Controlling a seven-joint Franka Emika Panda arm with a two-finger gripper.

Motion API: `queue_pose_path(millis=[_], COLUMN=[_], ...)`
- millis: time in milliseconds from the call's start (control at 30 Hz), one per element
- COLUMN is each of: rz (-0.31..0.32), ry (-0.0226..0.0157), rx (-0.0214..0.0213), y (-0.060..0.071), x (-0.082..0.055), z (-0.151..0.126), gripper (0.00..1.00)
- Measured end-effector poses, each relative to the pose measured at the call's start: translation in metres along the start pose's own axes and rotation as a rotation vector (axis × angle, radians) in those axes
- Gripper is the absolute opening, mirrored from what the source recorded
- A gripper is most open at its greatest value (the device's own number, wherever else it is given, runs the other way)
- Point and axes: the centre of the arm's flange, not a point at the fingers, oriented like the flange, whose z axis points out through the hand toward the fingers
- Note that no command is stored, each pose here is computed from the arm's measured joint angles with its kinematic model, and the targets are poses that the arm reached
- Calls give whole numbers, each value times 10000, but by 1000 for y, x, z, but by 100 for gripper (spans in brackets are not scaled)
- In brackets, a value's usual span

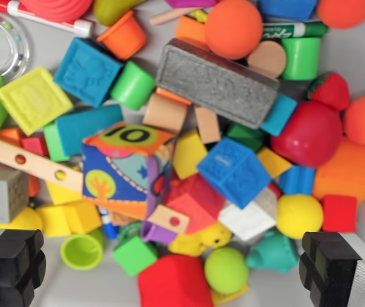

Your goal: Pick an object from the bin

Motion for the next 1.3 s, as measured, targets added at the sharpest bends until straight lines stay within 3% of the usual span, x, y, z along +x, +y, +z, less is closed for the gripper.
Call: queue_pose_path(millis=[367, 633, 933, 1300], rz=[0, 118, 470, 1201], ry=[0, -34, -29, -32], rx=[0, -34, -18, 33], y=[0, 1, 2, 5], x=[0, -3, -14, -37], z=[0, 5, 19, 47], gripper=[100, 100, 100, 100])
